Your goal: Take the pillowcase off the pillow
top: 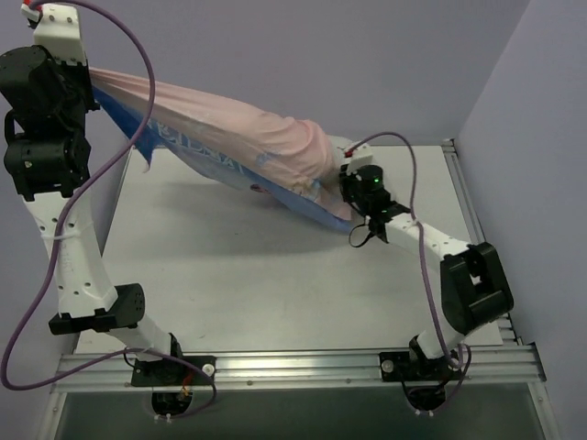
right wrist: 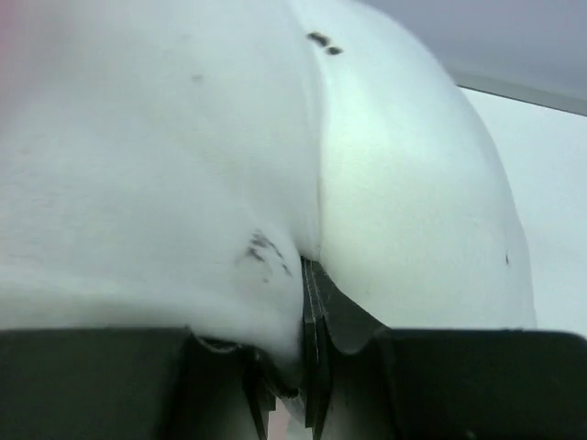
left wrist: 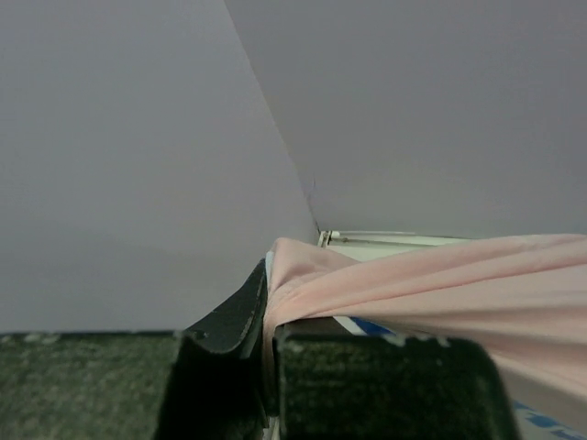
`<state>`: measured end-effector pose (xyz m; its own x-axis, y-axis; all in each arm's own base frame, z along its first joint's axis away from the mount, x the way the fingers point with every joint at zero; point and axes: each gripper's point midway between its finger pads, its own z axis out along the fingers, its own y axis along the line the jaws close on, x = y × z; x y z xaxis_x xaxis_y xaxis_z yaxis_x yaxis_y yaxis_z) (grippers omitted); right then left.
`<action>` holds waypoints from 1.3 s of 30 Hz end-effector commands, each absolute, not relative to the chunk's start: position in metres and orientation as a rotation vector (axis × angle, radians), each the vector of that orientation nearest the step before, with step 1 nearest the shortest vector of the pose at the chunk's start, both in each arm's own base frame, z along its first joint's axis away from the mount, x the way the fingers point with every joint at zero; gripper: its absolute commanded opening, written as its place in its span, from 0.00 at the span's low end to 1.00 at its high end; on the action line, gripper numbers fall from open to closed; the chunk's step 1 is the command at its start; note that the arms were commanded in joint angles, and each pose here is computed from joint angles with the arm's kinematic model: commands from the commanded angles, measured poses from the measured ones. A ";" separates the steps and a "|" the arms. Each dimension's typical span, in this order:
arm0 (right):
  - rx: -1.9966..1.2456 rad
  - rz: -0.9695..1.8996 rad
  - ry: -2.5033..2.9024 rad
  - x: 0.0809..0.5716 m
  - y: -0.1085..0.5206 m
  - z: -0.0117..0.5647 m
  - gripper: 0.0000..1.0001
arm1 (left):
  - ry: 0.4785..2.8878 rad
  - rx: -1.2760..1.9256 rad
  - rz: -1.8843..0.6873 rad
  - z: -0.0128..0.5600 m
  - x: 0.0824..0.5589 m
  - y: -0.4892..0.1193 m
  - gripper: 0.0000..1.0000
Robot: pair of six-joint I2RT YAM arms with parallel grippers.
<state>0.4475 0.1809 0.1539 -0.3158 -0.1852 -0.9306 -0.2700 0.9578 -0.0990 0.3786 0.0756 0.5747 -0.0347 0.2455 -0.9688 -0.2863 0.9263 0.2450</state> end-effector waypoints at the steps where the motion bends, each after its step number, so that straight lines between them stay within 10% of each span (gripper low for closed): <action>1: 0.111 -0.140 2.124 0.425 0.033 0.111 0.00 | 1.207 -0.306 0.569 0.664 0.322 0.140 0.02; 20: 0.611 -0.269 2.058 0.405 -0.129 0.133 0.00 | 1.212 -0.506 0.705 0.643 0.293 0.260 0.02; 39: 0.566 -0.148 2.006 0.412 -0.086 0.158 0.00 | 1.509 0.001 0.340 0.561 0.420 0.084 0.02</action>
